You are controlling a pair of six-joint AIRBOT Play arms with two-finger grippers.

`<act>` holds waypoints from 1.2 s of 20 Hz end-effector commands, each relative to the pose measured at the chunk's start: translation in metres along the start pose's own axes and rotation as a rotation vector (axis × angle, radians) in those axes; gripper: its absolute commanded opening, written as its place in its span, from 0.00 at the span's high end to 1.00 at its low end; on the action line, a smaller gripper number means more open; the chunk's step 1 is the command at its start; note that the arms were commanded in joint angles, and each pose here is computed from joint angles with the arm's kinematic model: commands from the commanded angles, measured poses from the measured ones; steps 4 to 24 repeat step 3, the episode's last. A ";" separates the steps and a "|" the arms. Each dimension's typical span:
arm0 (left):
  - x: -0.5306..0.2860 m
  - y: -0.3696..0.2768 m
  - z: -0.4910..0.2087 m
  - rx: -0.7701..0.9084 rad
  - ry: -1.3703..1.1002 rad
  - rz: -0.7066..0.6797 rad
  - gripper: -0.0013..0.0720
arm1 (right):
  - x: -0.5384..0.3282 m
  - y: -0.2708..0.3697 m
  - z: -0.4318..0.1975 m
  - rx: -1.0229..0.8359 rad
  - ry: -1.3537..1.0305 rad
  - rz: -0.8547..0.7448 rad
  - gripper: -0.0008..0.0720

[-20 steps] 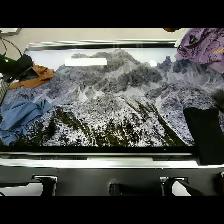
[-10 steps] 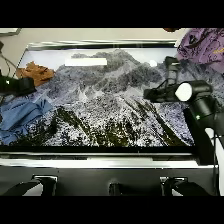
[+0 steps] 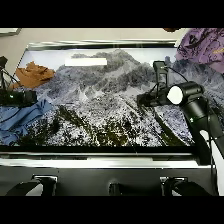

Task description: Fold the clothes and pants, and hang the long-sleeved shirts on hangers.

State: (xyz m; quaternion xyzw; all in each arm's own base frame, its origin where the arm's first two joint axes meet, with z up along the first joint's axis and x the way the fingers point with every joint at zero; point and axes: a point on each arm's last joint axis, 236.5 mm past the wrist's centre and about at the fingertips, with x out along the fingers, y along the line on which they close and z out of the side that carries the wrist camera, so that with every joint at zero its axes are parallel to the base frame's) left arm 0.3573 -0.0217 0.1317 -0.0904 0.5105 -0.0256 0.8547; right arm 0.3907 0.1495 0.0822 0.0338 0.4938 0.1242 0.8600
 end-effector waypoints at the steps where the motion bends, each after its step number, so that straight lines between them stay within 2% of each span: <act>1: 0.000 0.000 -0.001 0.000 0.001 0.002 0.96 | 0.000 0.000 -0.001 -0.005 0.003 -0.003 0.95; 24: 0.000 0.000 -0.001 0.000 0.001 0.002 0.96 | 0.000 0.000 -0.001 -0.005 0.003 -0.003 0.95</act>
